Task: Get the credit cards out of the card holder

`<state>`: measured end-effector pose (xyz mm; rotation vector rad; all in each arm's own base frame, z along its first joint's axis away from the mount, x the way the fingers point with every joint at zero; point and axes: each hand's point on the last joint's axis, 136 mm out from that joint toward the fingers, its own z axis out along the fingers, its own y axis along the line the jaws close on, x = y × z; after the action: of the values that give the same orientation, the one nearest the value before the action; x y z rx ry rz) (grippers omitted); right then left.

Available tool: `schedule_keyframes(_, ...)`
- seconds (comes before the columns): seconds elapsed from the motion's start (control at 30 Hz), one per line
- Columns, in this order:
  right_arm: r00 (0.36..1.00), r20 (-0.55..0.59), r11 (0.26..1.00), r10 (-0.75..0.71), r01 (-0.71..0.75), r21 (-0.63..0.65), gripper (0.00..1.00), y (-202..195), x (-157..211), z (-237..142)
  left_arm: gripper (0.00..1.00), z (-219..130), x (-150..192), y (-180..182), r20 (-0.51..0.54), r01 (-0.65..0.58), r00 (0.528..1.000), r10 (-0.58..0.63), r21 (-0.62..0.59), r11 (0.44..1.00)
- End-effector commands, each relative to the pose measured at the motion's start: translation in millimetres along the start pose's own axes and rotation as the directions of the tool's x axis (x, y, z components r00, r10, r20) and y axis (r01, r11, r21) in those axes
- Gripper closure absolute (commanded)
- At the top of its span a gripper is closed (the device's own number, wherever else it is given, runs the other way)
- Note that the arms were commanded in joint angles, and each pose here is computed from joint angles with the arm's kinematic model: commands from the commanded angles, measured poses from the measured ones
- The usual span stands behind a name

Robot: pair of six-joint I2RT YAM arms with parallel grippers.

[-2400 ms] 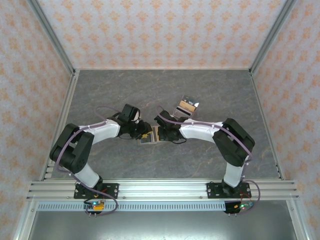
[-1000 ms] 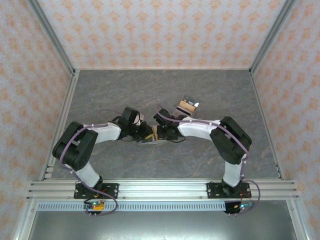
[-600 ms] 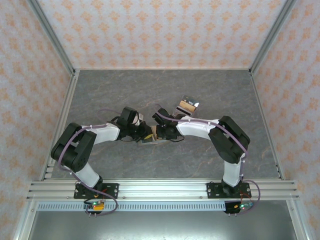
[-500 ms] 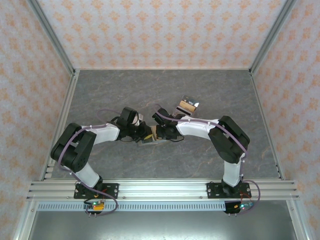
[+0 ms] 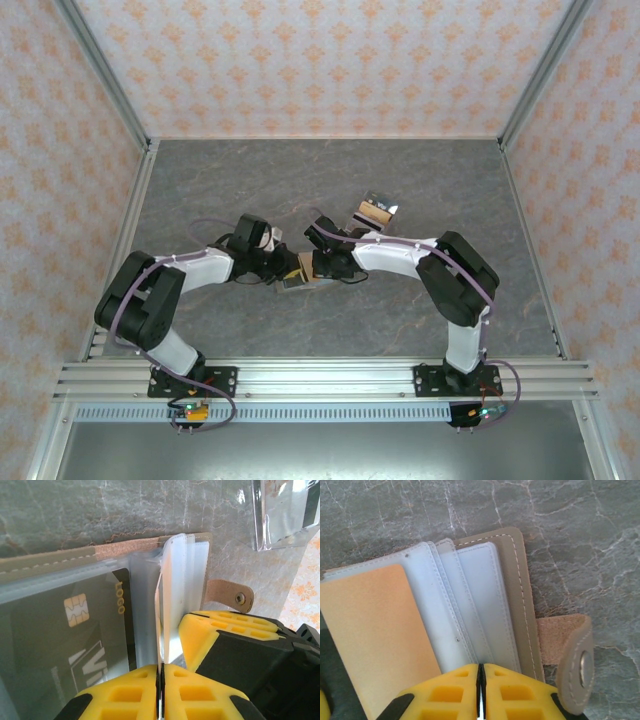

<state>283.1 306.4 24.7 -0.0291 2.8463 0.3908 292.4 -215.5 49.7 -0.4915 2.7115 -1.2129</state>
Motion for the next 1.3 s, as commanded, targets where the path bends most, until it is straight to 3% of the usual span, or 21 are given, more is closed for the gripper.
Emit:
schedule_keyframes(0.0, 0.999, -0.049, 0.988, 0.024, -0.016, 0.151, 0.89, -37.8, 15.0, 13.9, 0.9, -11.1, 3.6, 4.5, 0.0, -0.016, 1.0, 0.016, -0.02, 1.0)
schedule_keyframes(0.23, 1.0, 0.003, 0.999, 0.011, -0.012, 0.039, 0.87, -17.0, -1.2, -8.7, 0.92, -43.1, -1.1, 6.8, 0.05, -0.041, 0.998, 0.047, -0.121, 0.992)
schedule_keyframes(0.43, 0.995, 0.104, 0.986, 0.003, 0.014, -0.164, 0.7, 9.5, -24.9, -59.6, 0.92, -82.8, -12.9, -16.8, 0.138, -0.08, 0.986, 0.097, -0.122, 0.989)
schedule_keyframes(0.53, 0.986, 0.163, 0.966, 0.022, 0.022, -0.258, 0.58, 16.3, -39.6, -90.4, 0.92, -98.4, -19.2, -40.4, 0.187, -0.108, 0.975, 0.121, -0.077, 0.991)
schedule_keyframes(0.63, 0.979, 0.201, 0.928, 0.032, 0.046, -0.369, 0.43, 24.5, -52.3, -118.4, 0.92, -107.9, -22.7, -80.5, 0.223, -0.14, 0.968, 0.119, 0.081, 0.987)
schedule_keyframes(0.87, 0.968, 0.24, 0.749, 0.072, 0.106, -0.654, 0.21, 43.7, -82.6, -176.3, 0.91, -121.6, -29.9, -130.7, 0.267, -0.151, 0.961, 0.075, 0.276, 0.949)
schedule_keyframes(1.1, 0.987, 0.144, 0.626, 0.067, 0.071, -0.777, 0.2, 64.1, -104.1, -191.8, 0.91, -127.4, -31.5, -172.6, 0.25, -0.176, 0.965, 0.075, 0.414, 0.893)
schedule_keyframes(1.27, 0.993, 0.088, 0.551, 0.076, 0.032, -0.834, 0.3, 75.8, -116.7, -193.3, 0.91, -122.8, -33.1, -186.1, 0.22, -0.169, 0.973, 0.071, 0.47, 0.866)
